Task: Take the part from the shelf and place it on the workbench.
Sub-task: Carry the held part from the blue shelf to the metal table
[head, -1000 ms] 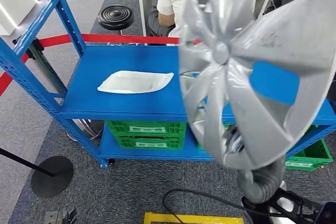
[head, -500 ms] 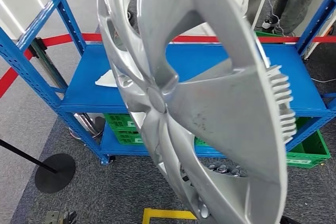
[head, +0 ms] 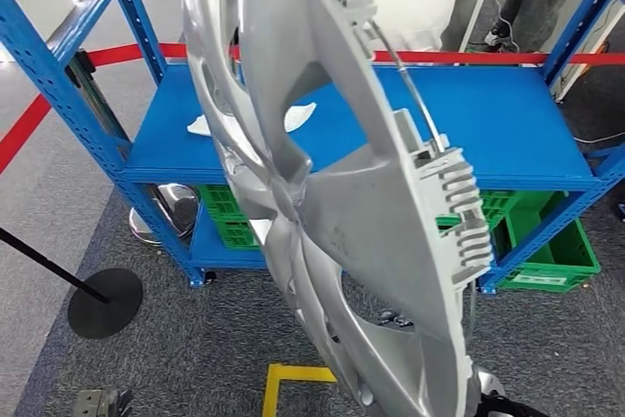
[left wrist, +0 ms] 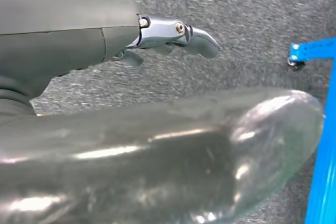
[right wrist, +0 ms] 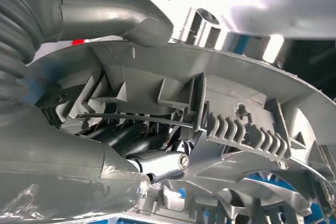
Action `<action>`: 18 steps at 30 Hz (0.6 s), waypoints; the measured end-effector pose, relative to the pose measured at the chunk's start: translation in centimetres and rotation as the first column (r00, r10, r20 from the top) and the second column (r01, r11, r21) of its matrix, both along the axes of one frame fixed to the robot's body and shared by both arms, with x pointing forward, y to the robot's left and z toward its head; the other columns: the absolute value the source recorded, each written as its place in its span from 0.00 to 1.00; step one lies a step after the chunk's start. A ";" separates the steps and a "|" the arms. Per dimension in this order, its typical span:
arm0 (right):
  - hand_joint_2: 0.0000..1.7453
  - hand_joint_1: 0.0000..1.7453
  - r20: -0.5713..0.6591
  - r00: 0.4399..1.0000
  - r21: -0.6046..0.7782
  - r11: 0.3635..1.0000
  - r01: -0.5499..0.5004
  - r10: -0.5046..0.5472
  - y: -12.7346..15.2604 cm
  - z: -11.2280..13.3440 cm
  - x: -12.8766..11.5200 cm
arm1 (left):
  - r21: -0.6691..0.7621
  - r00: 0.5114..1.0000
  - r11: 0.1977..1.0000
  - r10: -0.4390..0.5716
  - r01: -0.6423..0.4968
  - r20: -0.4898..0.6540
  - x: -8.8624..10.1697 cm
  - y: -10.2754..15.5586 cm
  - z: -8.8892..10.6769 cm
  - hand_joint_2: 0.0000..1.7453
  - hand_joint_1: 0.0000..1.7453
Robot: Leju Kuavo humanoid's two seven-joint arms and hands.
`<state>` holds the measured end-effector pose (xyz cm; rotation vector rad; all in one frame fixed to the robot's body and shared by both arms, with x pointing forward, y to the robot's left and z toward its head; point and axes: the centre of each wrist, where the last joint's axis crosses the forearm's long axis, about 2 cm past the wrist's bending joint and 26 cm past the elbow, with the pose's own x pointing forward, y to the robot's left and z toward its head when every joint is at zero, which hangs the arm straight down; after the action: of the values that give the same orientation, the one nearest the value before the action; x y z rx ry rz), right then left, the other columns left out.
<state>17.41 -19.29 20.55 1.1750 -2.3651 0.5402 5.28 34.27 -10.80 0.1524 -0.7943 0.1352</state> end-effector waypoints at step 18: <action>1.00 1.00 0.085 0.992 -0.147 0.983 0.108 -0.096 -3.0 -0.1 1.6 | 0.016 0.836 0.997 0.068 -0.070 -0.544 -0.7 -2.2 -0.2 0.00 0.00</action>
<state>18.96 -22.29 20.42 0.9765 -2.3861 0.7283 4.57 32.12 -11.02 0.2037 -0.2143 0.1524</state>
